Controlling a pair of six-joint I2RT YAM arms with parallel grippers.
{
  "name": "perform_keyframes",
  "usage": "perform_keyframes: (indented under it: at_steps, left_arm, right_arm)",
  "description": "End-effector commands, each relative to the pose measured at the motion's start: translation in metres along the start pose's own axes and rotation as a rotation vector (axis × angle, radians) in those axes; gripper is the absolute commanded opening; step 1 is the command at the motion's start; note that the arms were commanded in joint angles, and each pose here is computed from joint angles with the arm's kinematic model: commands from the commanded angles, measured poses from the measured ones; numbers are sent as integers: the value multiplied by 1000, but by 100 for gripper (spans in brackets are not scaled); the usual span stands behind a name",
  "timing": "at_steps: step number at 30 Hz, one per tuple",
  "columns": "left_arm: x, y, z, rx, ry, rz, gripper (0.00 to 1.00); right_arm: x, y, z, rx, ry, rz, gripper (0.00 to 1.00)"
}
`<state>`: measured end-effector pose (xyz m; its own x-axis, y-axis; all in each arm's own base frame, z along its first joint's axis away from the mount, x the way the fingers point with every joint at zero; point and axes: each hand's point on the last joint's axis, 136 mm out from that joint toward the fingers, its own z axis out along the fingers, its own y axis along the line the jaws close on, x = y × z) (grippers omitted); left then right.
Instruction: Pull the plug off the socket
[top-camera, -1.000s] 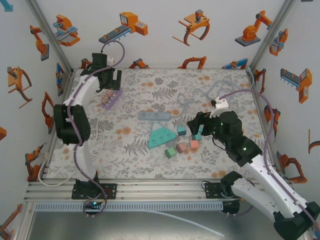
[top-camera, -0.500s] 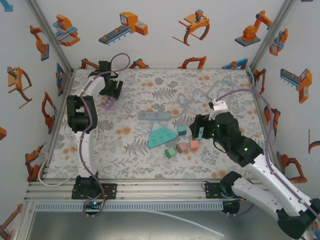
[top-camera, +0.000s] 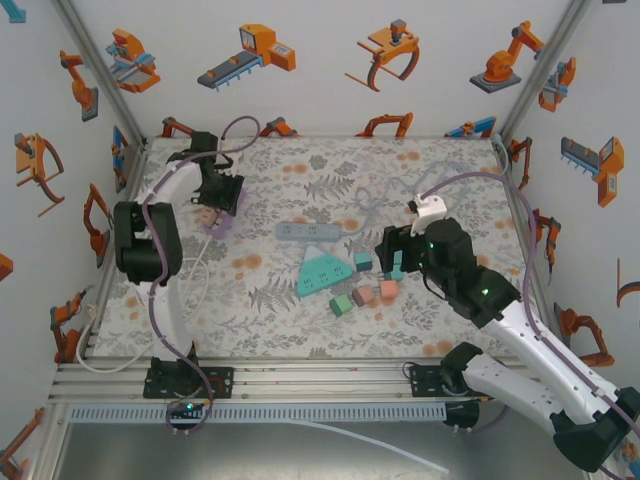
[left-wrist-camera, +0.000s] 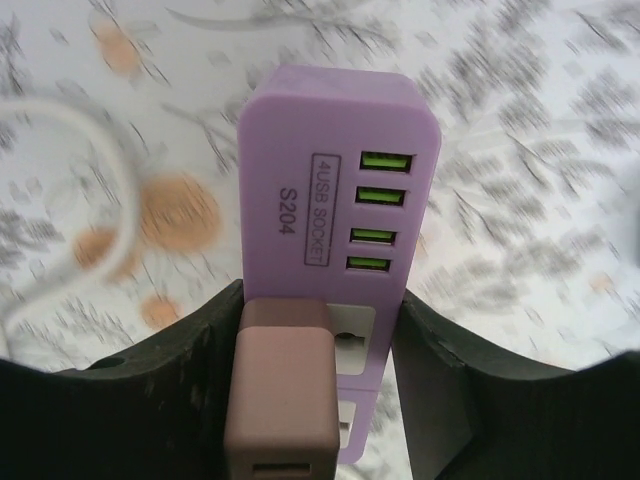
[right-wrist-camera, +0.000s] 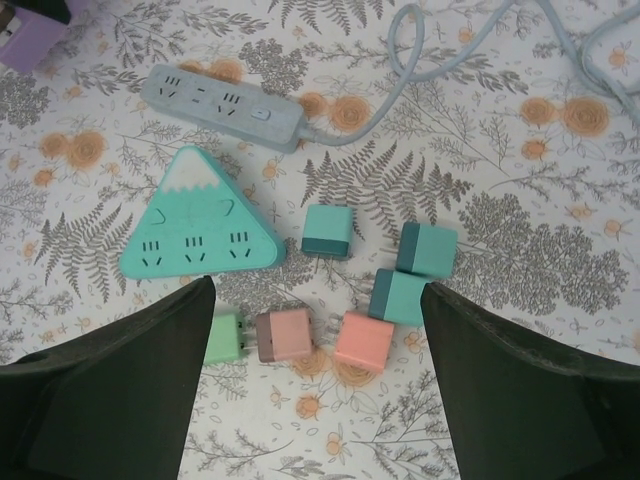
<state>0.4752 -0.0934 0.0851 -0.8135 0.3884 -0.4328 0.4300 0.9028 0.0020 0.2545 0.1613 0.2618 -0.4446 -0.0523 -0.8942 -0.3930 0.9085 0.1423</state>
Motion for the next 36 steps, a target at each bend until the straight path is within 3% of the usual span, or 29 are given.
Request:
perform_keyframes:
  at_steps: [1, 7, 12, 20, 27, 31, 36]
  left_arm:
    - [4, -44, -49, 118, -99, 28, 42]
    - [43, -144, -74, 284, -173, 295, 43]
    - [65, -184, -68, 305, -142, 449, 44]
    - [83, -193, -24, 200, 1, 529, 44]
    - [81, -192, -1, 146, 50, 515, 46]
    - [80, -200, 3, 150, 49, 530, 68]
    - [71, -204, -4, 149, 10, 529, 71]
  right_arm:
    - [-5, 9, 2, -46, -33, -72, 77]
    - [-4, 11, 6, -52, -33, -136, 81]
    - [-5, 13, 6, -65, -34, -118, 81]
    - [-2, 8, -6, -58, -56, -82, 80]
    - [1, 10, -8, -70, -47, -78, 80]
    - [1, 9, -8, -67, -46, -80, 80]
    - [1, 11, -7, -74, -43, -105, 80]
